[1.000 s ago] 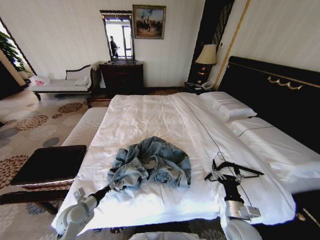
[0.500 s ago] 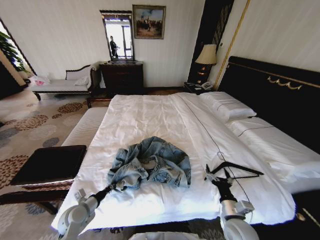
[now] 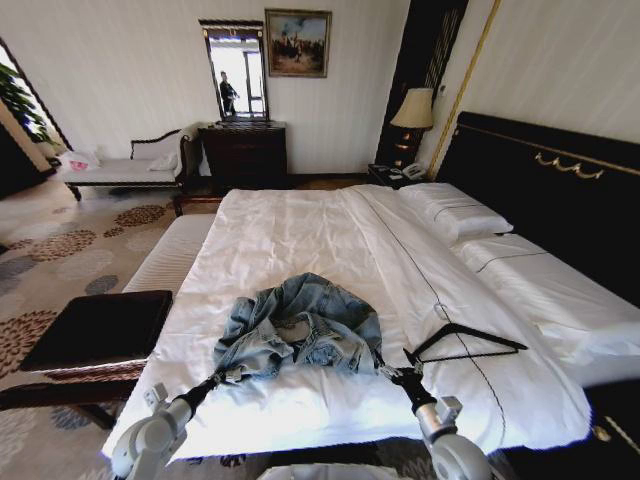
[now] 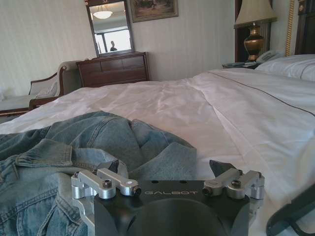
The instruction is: Pick up the clothes from the bed and hang them on the clothes hanger.
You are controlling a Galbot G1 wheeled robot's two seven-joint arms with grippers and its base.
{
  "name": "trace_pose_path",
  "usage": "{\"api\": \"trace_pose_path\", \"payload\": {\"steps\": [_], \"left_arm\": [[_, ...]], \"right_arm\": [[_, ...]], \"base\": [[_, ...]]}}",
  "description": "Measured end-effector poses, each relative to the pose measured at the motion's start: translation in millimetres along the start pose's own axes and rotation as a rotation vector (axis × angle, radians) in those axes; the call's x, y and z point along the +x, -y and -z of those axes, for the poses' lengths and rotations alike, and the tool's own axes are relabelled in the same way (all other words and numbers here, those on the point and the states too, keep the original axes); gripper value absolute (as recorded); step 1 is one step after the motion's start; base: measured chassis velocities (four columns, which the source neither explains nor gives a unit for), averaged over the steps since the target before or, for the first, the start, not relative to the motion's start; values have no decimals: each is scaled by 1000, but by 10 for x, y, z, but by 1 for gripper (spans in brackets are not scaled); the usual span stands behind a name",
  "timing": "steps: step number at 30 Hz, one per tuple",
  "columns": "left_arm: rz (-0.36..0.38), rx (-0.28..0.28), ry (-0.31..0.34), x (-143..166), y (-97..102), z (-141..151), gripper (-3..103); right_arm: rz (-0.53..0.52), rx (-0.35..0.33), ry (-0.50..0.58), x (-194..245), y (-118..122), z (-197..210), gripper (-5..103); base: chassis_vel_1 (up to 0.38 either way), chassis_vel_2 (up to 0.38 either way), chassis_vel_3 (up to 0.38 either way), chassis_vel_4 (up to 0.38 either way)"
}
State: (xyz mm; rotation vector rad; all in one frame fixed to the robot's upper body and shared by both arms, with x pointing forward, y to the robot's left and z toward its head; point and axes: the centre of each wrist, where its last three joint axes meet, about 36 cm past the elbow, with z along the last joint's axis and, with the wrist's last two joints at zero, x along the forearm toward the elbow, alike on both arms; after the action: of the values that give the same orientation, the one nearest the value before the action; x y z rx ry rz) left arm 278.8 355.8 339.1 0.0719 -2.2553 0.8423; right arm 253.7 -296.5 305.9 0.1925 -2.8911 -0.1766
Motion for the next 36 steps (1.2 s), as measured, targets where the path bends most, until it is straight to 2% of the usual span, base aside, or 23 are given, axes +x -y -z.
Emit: {"api": "trace_pose_path", "payload": {"steps": [3,9,11,13,14,17,21,30,34,36], "left_arm": [[12,-18,-6,-26,18,-102,7],[21,-17,-15,-59,42,-212,7],[25,-17,-17,-69,42,-230,7],[25,-17,-16,-73,47,-235,7],[25,-17,-16,-73,47,-235,7],[22,-15,-12,-64,67,-237,7],[25,-16,-12,-55,64,-241,7],[26,-20,-6,-44,72,-220,7],[25,-21,-5,-46,74,-214,7],[25,-22,-5,-46,78,-213,7]], "right_arm": [[8,13,8,-113,-20,-40,100],[12,20,13,-288,19,-39,100],[13,-20,1,-355,26,-51,100],[6,-103,-30,-416,-21,-60,100],[6,-103,-30,-416,-21,-60,100],[-30,-176,-81,-525,-89,-55,100],[-51,-209,-117,-619,-155,31,100],[-77,-214,-129,-852,-193,353,100],[-107,-217,-184,-884,-231,532,100],[-113,-196,-215,-896,-245,587,100]], "base": [[0,0,0,0],[0,0,0,0],[0,0,0,0],[0,0,0,0],[0,0,0,0],[0,0,0,0],[0,0,0,0],[0,0,0,0],[0,0,0,0],[0,0,0,0]]}}
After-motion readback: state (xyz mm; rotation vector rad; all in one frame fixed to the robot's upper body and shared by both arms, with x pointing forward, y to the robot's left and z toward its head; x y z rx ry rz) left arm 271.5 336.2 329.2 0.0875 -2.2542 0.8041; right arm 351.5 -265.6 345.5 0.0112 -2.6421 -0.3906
